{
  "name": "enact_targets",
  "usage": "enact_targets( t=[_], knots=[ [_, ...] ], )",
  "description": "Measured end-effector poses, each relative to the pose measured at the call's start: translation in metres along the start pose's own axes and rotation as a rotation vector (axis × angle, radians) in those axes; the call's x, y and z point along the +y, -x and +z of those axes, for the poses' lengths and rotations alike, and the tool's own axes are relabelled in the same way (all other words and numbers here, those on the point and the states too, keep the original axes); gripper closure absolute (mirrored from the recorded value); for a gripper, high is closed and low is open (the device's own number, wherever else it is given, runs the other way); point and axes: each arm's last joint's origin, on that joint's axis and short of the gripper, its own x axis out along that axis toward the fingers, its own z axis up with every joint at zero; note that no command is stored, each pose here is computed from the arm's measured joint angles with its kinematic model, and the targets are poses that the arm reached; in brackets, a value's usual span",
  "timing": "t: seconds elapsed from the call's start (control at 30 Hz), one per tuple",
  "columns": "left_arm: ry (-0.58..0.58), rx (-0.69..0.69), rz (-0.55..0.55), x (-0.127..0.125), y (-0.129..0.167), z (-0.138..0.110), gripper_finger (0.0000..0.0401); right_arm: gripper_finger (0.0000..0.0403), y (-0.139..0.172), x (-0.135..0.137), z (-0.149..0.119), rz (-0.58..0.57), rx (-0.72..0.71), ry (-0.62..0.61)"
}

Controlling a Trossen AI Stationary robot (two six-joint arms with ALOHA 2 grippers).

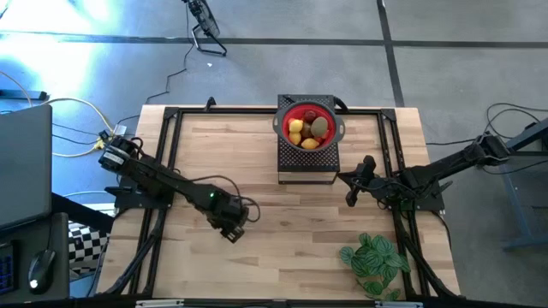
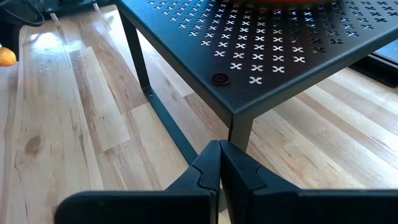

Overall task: Pick & Place Fruit
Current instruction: Put the orange pear into the red strainer bowl on the shelf

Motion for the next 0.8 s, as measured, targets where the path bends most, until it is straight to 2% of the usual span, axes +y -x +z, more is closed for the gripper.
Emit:
enact_targets(
  t=[0.2, 0.37, 0.57, 0.8],
  knots=[
    [-0.144, -0.043, -0.087, -0.006, 0.023, 0.034, 0.0257, 0.0401, 0.000, 0.000, 0.000, 0.000, 0.000, 0.000],
    [-0.266, -0.108, -0.196, -0.011, 0.055, 0.070, 0.0257, 0.0401, 0.000, 0.000, 0.000, 0.000, 0.000, 0.000],
    [-0.471, -0.276, -0.361, -0.022, 0.117, 0.111, 0.0257, 0.0401, 0.000, 0.000, 0.000, 0.000, 0.000, 0.001],
    [-0.630, -0.577, -0.403, -0.028, 0.196, 0.140, 0.0257, 0.0401, 0.000, 0.000, 0.000, -0.001, 0.001, 0.004]
  ],
)
